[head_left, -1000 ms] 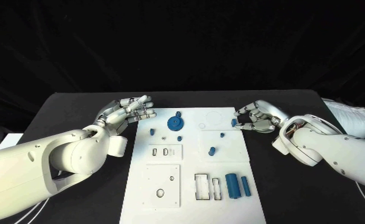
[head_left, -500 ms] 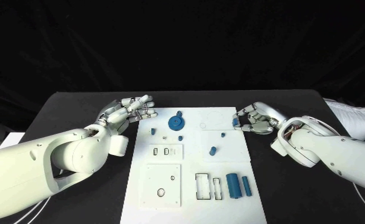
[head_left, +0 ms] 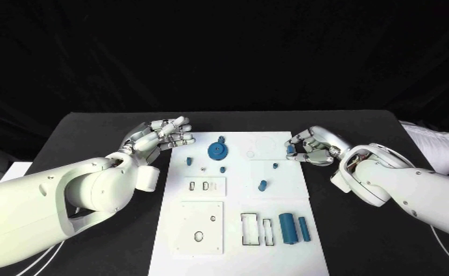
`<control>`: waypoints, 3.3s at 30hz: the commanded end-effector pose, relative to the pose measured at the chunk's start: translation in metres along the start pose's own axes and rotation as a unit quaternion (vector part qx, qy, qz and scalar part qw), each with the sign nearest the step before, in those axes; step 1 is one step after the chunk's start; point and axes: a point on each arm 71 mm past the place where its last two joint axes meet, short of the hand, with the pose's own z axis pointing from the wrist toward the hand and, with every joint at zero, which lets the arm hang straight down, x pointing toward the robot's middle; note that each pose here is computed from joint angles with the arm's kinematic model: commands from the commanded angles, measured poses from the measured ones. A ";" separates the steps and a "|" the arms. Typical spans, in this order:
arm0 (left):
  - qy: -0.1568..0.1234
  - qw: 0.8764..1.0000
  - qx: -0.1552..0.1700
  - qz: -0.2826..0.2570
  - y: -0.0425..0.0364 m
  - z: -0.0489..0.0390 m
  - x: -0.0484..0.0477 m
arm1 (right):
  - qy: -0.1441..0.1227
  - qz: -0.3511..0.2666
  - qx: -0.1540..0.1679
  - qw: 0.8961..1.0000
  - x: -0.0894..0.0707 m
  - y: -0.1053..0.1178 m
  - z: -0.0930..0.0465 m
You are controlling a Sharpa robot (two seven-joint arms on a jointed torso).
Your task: Assemble the parts on the task board
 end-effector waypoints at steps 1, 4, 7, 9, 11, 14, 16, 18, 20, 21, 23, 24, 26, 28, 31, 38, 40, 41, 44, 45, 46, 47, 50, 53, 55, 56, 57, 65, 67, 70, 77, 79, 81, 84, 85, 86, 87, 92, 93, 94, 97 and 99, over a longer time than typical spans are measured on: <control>0.010 1.000 0.002 -0.005 -0.0006 0.0004 0.0030 | 0.004 -0.004 -0.008 1.000 0.003 0.001 0.000; 0.010 1.000 0.002 -0.005 -0.0006 0.0002 0.0030 | 0.000 -0.005 -0.008 1.000 0.003 0.001 0.000; 0.011 1.000 0.001 -0.005 -0.0006 0.0002 0.0029 | -0.004 -0.007 -0.007 1.000 0.002 0.000 0.000; 0.011 1.000 0.001 -0.005 -0.0006 0.0001 0.0030 | -0.006 -0.008 -0.005 1.000 0.002 0.000 0.000; 0.011 1.000 0.001 -0.005 -0.0006 0.0000 0.0031 | -0.009 -0.010 -0.004 1.000 0.001 -0.001 0.000; 0.011 1.000 0.001 -0.005 -0.0006 0.0000 0.0031 | -0.014 -0.014 -0.003 1.000 0.000 -0.002 0.000; 0.011 1.000 0.001 -0.005 -0.0006 0.0000 0.0031 | -0.017 -0.015 -0.003 1.000 -0.001 -0.002 0.000; 0.011 1.000 0.001 -0.005 -0.0006 0.0000 0.0031 | -0.020 -0.016 -0.003 1.000 -0.001 -0.001 0.000; 0.011 1.000 0.001 -0.006 -0.0006 0.0000 0.0031 | -0.022 -0.014 -0.004 1.000 -0.001 0.001 0.000; 0.011 1.000 0.001 -0.006 -0.0006 0.0000 0.0031 | -0.023 -0.012 -0.004 1.000 0.000 0.002 0.001; 0.011 1.000 0.001 -0.005 -0.0006 0.0000 0.0031 | -0.024 -0.001 0.000 1.000 0.000 0.006 0.001; 0.011 1.000 0.001 -0.005 -0.0005 0.0000 0.0031 | -0.026 0.005 0.004 1.000 0.000 0.008 0.001; 0.011 1.000 0.001 -0.005 -0.0005 -0.0001 0.0035 | -0.031 0.022 0.019 0.999 -0.001 0.014 0.002; 0.012 1.000 0.001 -0.006 -0.0004 0.0000 0.0043 | -0.032 0.033 0.027 0.999 -0.001 0.022 0.003; 0.013 1.000 0.001 -0.006 -0.0002 -0.0001 0.0056 | -0.030 0.042 0.031 0.998 0.001 0.040 0.004; 0.018 1.000 0.001 -0.008 0.0001 -0.0004 0.0093 | -0.005 0.043 0.005 0.999 0.021 0.088 0.012; 0.020 1.000 0.001 -0.009 0.0004 -0.0004 0.0112 | 0.012 0.039 -0.007 0.999 0.032 0.104 0.017; 0.022 1.000 0.001 -0.010 0.0005 -0.0003 0.0125 | 0.020 0.036 -0.012 0.999 0.037 0.110 0.019; 0.028 1.000 0.002 -0.013 0.0008 -0.0002 0.0163 | 0.040 0.030 -0.024 0.998 0.050 0.124 0.023; 0.030 0.999 0.002 -0.014 0.0008 -0.0003 0.0174 | 0.045 0.027 -0.028 0.998 0.055 0.128 0.025; 0.031 0.999 0.003 -0.014 0.0008 -0.0004 0.0182 | 0.049 0.025 -0.032 0.998 0.060 0.133 0.027; 0.031 0.999 0.003 -0.014 0.0007 -0.0005 0.0187 | 0.053 0.021 -0.036 0.998 0.064 0.137 0.029; 0.032 0.999 0.004 -0.015 0.0005 -0.0005 0.0196 | 0.061 0.005 -0.048 0.997 0.076 0.148 0.034; 0.032 0.999 0.004 -0.015 0.0003 -0.0005 0.0201 | 0.066 -0.009 -0.057 0.996 0.085 0.155 0.037; 0.032 0.999 0.005 -0.015 0.0001 -0.0004 0.0205 | 0.070 -0.025 -0.068 0.995 0.092 0.160 0.039; 0.033 0.999 0.005 -0.015 0.0000 -0.0002 0.0208 | 0.071 -0.033 -0.073 0.994 0.095 0.162 0.040; 0.034 0.999 0.005 -0.015 -0.0001 0.0000 0.0215 | 0.073 -0.044 -0.080 0.993 0.100 0.165 0.041; 0.037 0.999 0.005 -0.016 -0.0004 0.0004 0.0241 | 0.095 -0.083 -0.098 0.987 0.125 0.175 0.040; 0.037 0.999 0.004 -0.016 -0.0004 0.0005 0.0244 | 0.103 -0.090 -0.098 0.986 0.129 0.175 0.039; 0.038 0.999 0.004 -0.016 -0.0004 0.0005 0.0248 | 0.114 -0.093 -0.092 0.985 0.133 0.174 0.039; 0.038 0.999 0.004 -0.016 -0.0006 0.0007 0.0249 | 0.128 -0.096 -0.084 0.983 0.136 0.171 0.038; 0.039 0.999 0.004 -0.016 -0.0007 0.0007 0.0250 | 0.130 -0.098 -0.083 0.983 0.137 0.170 0.037; 0.039 0.999 0.004 -0.016 -0.0008 0.0007 0.0248 | 0.131 -0.099 -0.079 0.983 0.136 0.168 0.037; 0.038 0.999 0.004 -0.016 -0.0010 0.0006 0.0243 | 0.132 -0.101 -0.076 0.983 0.135 0.166 0.037; 0.038 0.999 0.004 -0.016 -0.0010 0.0006 0.0242 | 0.133 -0.101 -0.075 0.983 0.135 0.165 0.037; 0.038 0.999 0.004 -0.016 -0.0011 0.0005 0.0240 | 0.134 -0.102 -0.075 0.983 0.136 0.165 0.037; 0.038 0.999 0.004 -0.016 -0.0011 0.0005 0.0240 | 0.135 -0.102 -0.074 0.983 0.136 0.165 0.037; 0.038 0.999 0.004 -0.016 -0.0011 0.0005 0.0239 | 0.149 -0.105 -0.073 0.981 0.138 0.165 0.035; 0.038 0.999 0.004 -0.016 -0.0011 0.0005 0.0239 | 0.152 -0.105 -0.073 0.980 0.138 0.165 0.035; 0.038 0.999 0.004 -0.016 -0.0011 0.0004 0.0239 | 0.155 -0.106 -0.072 0.980 0.138 0.165 0.035; 0.037 0.999 0.004 -0.016 -0.0012 0.0004 0.0237 | 0.163 -0.108 -0.070 0.978 0.139 0.165 0.034; 0.037 0.999 0.004 -0.016 -0.0012 0.0004 0.0237 | 0.168 -0.108 -0.068 0.978 0.140 0.164 0.034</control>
